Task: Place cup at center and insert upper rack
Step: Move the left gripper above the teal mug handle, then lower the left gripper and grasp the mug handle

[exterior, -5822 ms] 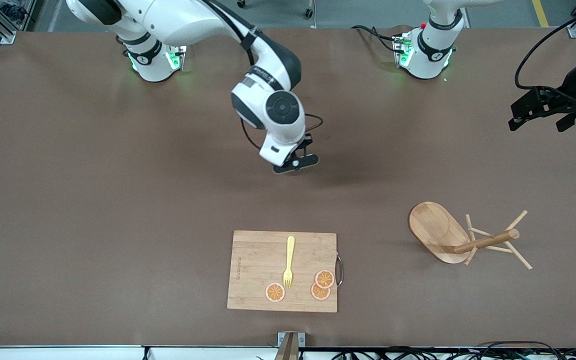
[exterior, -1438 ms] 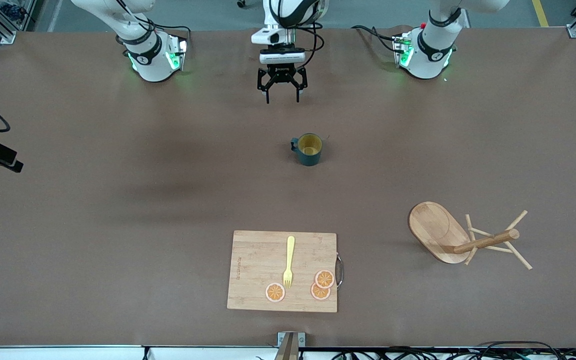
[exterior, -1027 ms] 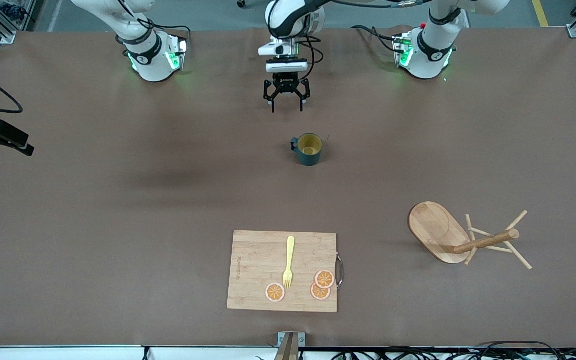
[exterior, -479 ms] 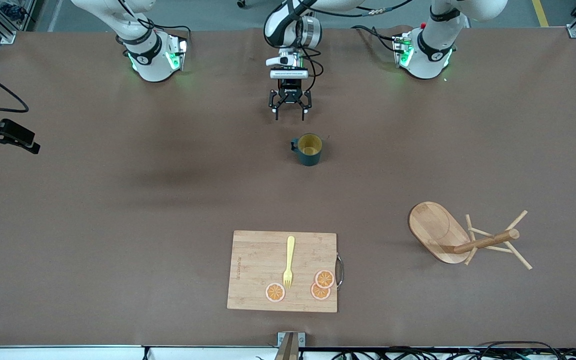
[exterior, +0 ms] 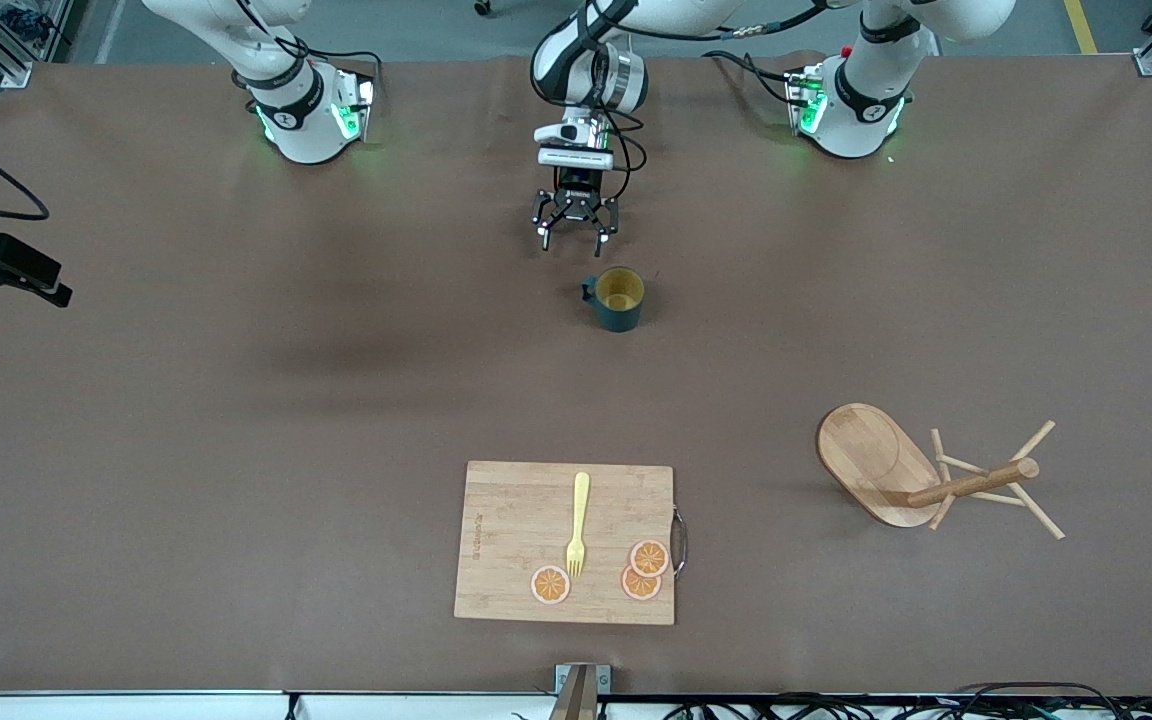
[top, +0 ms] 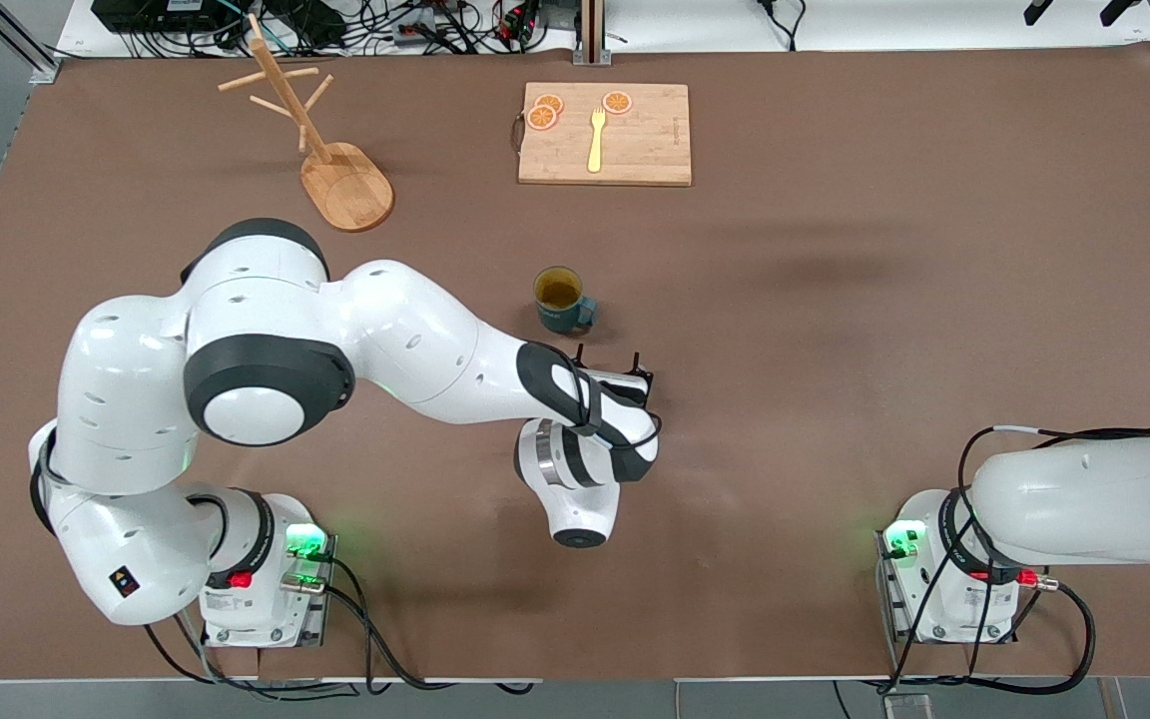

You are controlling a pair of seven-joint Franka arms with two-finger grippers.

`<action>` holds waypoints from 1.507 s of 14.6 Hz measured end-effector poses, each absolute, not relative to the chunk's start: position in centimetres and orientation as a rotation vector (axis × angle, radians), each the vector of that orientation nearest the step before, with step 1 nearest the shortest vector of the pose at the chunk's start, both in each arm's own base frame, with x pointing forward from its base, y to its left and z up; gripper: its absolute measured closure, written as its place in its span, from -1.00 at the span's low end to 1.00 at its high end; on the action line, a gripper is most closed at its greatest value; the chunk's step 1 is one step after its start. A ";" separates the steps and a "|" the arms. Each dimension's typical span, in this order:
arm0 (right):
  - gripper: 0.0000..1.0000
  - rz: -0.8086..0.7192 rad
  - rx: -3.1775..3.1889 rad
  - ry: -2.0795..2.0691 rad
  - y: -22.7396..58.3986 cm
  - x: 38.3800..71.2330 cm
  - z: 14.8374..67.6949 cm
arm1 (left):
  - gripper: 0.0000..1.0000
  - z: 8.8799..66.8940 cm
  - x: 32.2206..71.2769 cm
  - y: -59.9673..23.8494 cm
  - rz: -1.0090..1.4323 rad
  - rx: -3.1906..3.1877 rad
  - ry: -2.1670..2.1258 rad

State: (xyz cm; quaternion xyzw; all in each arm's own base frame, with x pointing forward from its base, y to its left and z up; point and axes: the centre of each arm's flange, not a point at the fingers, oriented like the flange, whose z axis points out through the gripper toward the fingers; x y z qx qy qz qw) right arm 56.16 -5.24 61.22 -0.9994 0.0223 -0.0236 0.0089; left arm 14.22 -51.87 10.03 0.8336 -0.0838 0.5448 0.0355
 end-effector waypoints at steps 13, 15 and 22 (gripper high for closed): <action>-1.00 -0.048 -3.122 0.066 -5.1 56.0 61.1 | -0.69 8.8 16.9 -51.2 1.747 2.487 -0.346; -1.00 -0.047 -3.121 0.067 -5.1 56.0 61.1 | -0.68 8.8 17.3 -51.1 1.758 2.477 -0.354; -1.00 -0.046 -3.121 0.068 -5.2 56.0 61.1 | -0.64 8.4 19.2 -51.2 1.782 2.448 -0.307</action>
